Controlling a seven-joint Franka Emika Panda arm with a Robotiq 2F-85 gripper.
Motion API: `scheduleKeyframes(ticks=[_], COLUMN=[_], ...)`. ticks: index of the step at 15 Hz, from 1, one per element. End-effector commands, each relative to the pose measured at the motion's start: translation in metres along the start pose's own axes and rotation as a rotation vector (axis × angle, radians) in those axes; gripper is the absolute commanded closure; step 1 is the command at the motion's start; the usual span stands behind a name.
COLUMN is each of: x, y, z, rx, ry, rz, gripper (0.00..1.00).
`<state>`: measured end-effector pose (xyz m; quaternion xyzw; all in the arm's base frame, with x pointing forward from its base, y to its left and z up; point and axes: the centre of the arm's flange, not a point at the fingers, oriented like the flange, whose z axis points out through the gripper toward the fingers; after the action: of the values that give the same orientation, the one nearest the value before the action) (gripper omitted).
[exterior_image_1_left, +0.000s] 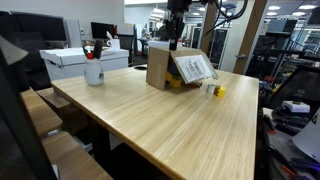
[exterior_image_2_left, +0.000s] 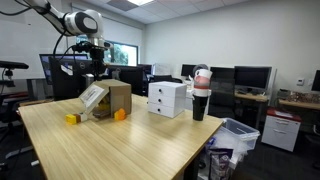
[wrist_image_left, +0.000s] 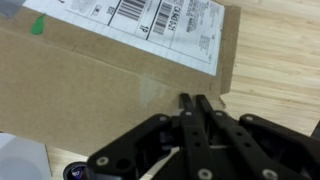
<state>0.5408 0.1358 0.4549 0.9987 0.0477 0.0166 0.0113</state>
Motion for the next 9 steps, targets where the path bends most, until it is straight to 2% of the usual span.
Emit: scheduleKeyframes(ticks=[1,4,9], x=[-0.025,-0.034,-0.046], y=[0.006,0.007,0.007], z=[0.014,0.024,0.033], rx=[0.027,0.046,0.073], ry=[-0.043,-0.071,-0.103], rz=[0.018,0.025,0.039], gripper=[1.00,0.96,0.97])
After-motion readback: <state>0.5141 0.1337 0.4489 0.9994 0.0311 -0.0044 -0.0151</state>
